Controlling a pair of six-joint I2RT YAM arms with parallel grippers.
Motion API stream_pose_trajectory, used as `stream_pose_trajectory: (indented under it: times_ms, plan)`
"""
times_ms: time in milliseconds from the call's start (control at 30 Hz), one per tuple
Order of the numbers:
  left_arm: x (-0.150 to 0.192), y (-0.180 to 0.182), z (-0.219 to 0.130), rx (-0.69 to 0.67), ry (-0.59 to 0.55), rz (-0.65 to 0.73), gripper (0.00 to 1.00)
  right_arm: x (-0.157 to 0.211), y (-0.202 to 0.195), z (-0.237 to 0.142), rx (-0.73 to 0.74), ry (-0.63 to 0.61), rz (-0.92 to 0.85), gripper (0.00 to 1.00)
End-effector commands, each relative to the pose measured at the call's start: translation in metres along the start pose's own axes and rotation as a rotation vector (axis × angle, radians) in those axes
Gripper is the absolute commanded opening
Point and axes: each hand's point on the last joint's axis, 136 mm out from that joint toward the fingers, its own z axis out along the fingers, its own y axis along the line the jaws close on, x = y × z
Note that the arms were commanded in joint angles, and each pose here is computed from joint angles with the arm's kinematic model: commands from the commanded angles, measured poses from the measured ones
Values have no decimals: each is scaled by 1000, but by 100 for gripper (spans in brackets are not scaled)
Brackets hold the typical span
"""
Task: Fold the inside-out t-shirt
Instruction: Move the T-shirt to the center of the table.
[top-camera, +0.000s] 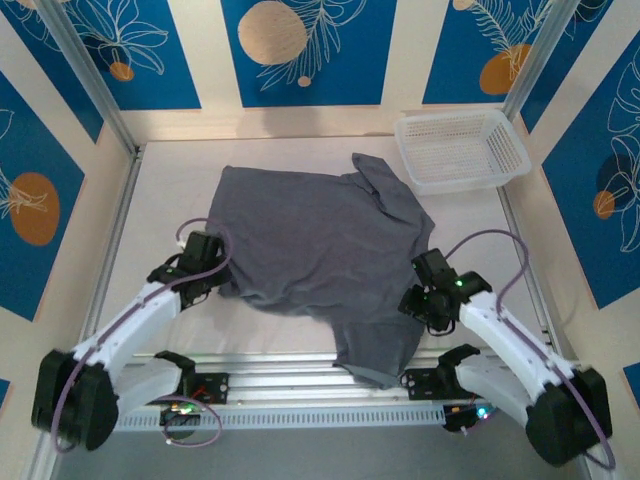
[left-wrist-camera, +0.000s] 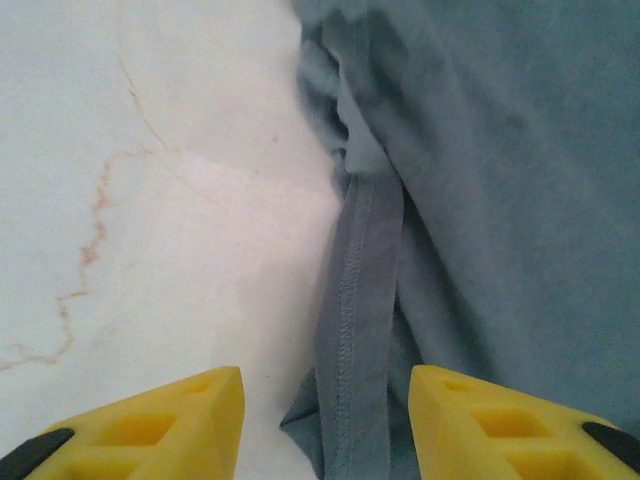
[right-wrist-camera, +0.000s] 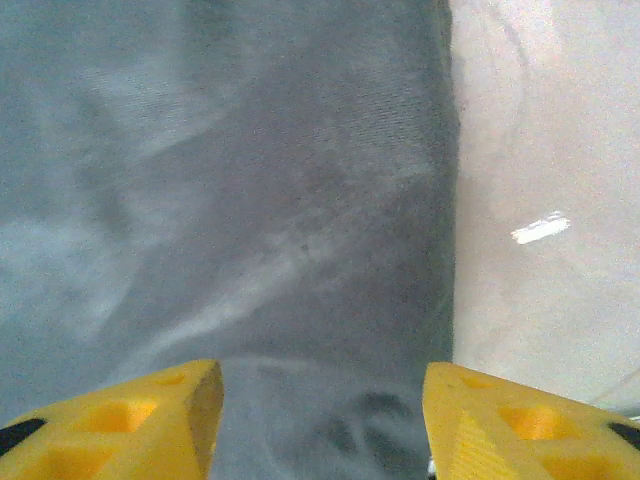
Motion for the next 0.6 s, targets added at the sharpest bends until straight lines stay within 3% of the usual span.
stream_pose_trajectory:
  times_ms: [0, 133, 333, 467, 567]
  plan:
    - [-8, -20, 15, 45, 26, -12, 45, -29, 38, 13, -86, -52, 68, 36]
    - [-9, -13, 40, -44, 29, -7, 40, -54, 74, 32, -135, -68, 33, 10]
    - [-13, -1, 64, -123, 57, -64, 11, -73, 117, 64, -148, 5, -27, 5]
    - [-34, 11, 61, -172, 5, -102, 1, -90, 138, 79, -146, 4, -60, 5]
    - [-53, 23, 57, -210, -41, -136, 0, -104, 156, 89, -140, 13, -81, 5]
